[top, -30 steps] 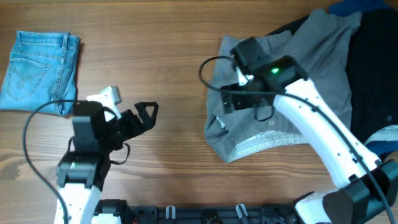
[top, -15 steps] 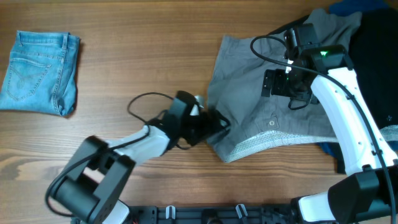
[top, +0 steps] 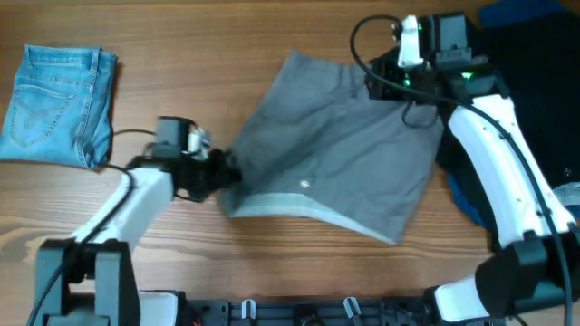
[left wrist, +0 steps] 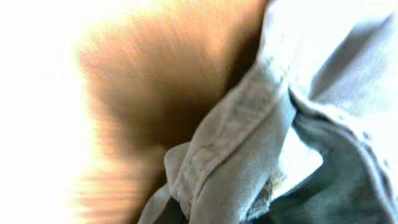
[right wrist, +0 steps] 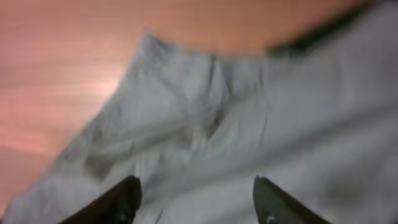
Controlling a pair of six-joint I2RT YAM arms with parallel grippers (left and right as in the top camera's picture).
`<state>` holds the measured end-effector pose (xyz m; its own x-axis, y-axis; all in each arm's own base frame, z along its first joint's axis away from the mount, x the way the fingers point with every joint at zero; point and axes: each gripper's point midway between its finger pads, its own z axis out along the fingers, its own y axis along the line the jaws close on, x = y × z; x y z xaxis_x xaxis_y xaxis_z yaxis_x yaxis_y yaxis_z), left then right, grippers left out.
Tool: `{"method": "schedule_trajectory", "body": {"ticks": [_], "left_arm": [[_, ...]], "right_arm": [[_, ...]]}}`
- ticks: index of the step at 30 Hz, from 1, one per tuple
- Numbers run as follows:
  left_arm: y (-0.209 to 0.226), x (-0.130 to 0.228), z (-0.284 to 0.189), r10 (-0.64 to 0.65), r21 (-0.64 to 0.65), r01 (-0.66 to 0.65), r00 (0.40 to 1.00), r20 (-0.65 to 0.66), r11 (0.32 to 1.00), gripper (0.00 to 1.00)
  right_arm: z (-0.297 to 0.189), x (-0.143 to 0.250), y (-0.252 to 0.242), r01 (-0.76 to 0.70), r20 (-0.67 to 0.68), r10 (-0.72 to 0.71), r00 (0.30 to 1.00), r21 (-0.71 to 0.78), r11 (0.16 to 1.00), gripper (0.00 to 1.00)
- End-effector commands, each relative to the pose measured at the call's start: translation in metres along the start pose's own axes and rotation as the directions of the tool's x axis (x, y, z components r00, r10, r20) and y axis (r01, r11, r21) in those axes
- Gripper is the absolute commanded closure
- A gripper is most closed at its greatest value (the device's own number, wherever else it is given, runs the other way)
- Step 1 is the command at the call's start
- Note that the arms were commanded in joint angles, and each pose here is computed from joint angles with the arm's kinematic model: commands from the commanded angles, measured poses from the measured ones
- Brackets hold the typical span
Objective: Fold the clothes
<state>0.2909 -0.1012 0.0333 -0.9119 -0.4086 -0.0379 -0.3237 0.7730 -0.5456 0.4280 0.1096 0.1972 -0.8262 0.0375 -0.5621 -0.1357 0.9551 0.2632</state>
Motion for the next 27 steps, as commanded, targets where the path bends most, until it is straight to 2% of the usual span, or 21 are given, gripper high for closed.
{"method": "schedule_trajectory", "body": {"ticks": [1, 3, 6, 8, 11, 12, 13, 16, 17, 19, 23, 25, 27], "left_arm": [[0.017, -0.043, -0.029, 0.044, -0.016, -0.043, 0.990, 0.136, 0.999, 0.94], [0.021, -0.043, -0.030, 0.032, -0.020, -0.029, 0.991, 0.132, 0.999, 0.92], [0.021, -0.037, -0.028, 0.029, -0.028, -0.026, 0.993, 0.110, 0.999, 0.90], [0.022, -0.035, -0.028, 0.026, -0.032, -0.023, 0.994, 0.105, 0.999, 0.89], [0.022, -0.035, -0.028, 0.026, -0.032, -0.022, 0.994, 0.105, 0.999, 0.89], [0.022, -0.035, -0.028, 0.026, -0.033, -0.022, 0.994, 0.105, 0.999, 0.88], [0.022, -0.035, -0.028, 0.026, -0.033, -0.023, 0.994, 0.105, 0.999, 0.85], [0.022, -0.035, -0.028, 0.026, -0.033, -0.023, 0.994, 0.106, 0.999, 0.83], [0.023, -0.036, -0.028, 0.026, -0.040, -0.022, 0.994, 0.109, 0.999, 0.84], [0.028, -0.041, -0.029, 0.032, -0.071, -0.023, 0.991, 0.134, 0.997, 0.95], [0.039, -0.089, -0.044, 0.102, -0.170, -0.048, 0.941, 0.322, 0.984, 0.96], [0.024, -0.139, -0.074, 0.123, -0.137, -0.064, 0.871, 0.475, 0.989, 0.96], [0.002, -0.181, -0.113, 0.120, -0.088, -0.083, 0.782, 0.611, 0.993, 0.96]], "right_arm": [[0.058, -0.004, 0.021, 0.069, -0.001, -0.069, 0.998, -0.085, 0.994, 0.33], [0.096, -0.002, 0.024, 0.136, 0.008, -0.136, 0.991, -0.091, 0.986, 0.18], [0.152, 0.010, 0.012, 0.132, -0.008, -0.133, 0.991, -0.083, 0.988, 0.07], [0.187, 0.018, 0.004, 0.134, -0.003, -0.135, 0.991, -0.080, 0.988, 0.05], [0.214, 0.020, 0.000, 0.141, 0.030, -0.139, 0.990, -0.086, 0.986, 0.06], [0.219, 0.021, 0.000, 0.143, 0.036, -0.140, 0.989, -0.089, 0.986, 0.11], [0.224, 0.021, 0.001, 0.140, 0.041, -0.137, 0.990, -0.092, 0.986, 0.19], [0.230, 0.025, 0.005, 0.149, 0.043, -0.146, 0.988, -0.099, 0.984, 0.85], [0.230, 0.024, 0.003, 0.147, 0.045, -0.144, 0.989, -0.084, 0.986, 0.96], [0.226, 0.013, -0.017, 0.094, 0.070, -0.095, 0.993, 0.021, 0.995, 0.96], [0.167, -0.060, -0.067, -0.010, 0.240, -0.042, 0.970, 0.211, 0.977, 0.96], [0.117, -0.104, -0.079, -0.052, 0.354, -0.032, 0.935, 0.224, 0.973, 0.96], [0.086, -0.130, -0.087, -0.097, 0.436, -0.016, 0.900, 0.236, 0.967, 0.96]]}}
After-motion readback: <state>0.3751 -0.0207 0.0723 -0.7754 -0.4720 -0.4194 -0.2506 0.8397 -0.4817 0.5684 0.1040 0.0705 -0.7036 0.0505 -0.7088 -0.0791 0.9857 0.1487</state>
